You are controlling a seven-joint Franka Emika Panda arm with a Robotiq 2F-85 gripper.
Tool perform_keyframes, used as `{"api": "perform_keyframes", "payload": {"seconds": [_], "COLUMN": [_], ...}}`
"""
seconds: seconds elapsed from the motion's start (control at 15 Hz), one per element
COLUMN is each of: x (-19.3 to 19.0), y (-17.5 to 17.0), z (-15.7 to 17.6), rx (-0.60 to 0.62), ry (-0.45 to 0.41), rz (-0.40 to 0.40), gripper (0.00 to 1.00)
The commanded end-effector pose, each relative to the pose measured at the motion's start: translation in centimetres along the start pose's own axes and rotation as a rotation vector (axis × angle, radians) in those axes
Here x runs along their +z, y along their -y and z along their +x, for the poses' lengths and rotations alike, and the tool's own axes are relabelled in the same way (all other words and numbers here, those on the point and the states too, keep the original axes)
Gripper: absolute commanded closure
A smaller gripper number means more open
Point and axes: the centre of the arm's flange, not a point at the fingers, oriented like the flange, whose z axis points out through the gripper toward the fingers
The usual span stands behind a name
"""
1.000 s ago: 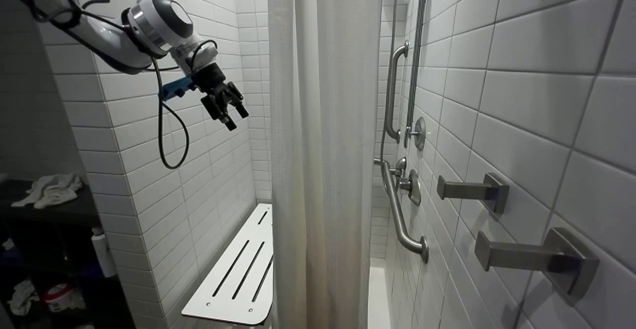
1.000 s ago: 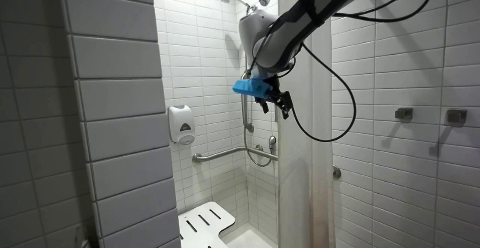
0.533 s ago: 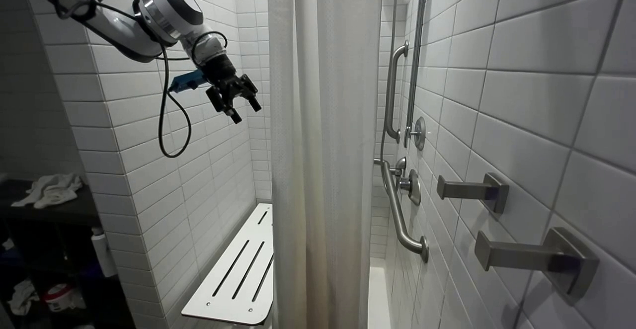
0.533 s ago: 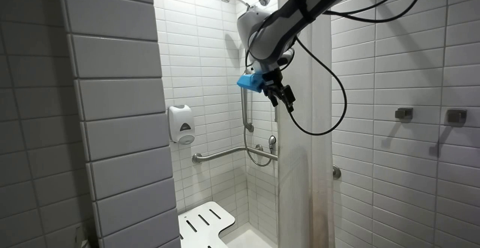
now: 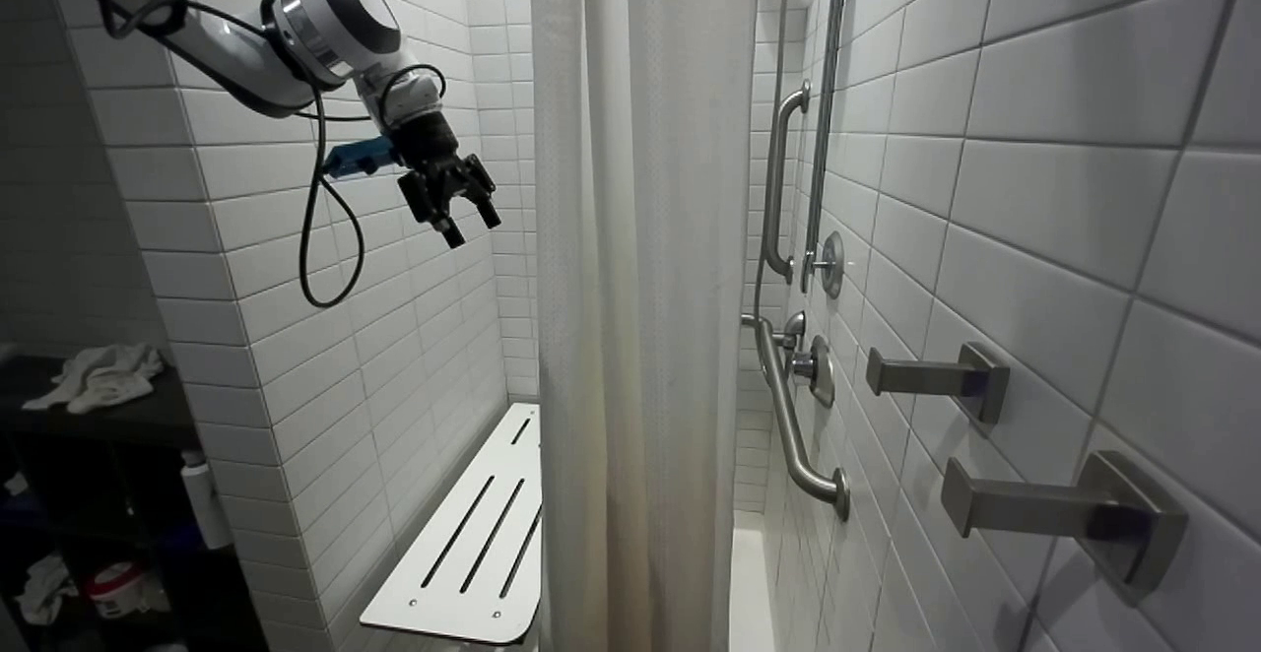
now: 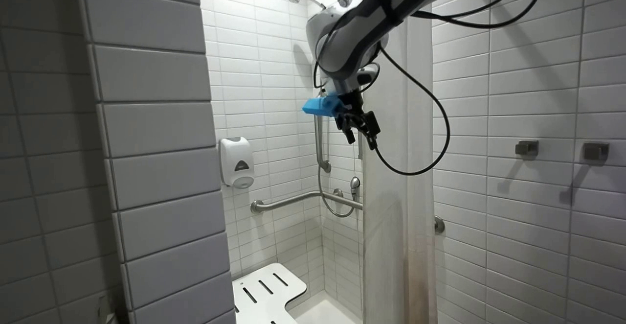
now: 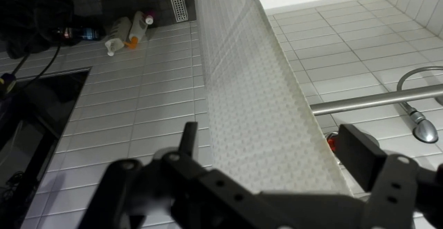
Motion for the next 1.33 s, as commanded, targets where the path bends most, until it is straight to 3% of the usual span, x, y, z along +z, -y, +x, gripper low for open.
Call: {"api": "perform_keyframes", "payload": {"seconds": [0.0, 1.0, 1.27], "x": [0.0, 0.1, 0.3], "y": [0.0, 0.1, 1.4], "z": [0.0, 0.0, -1.4], "rx": [0.0, -0.001, 0.027], "ry": [0.0, 0.0, -0.024], "rz": [-0.001, -0.001, -0.013], "gripper": [0.0, 0.0, 0.0]}}
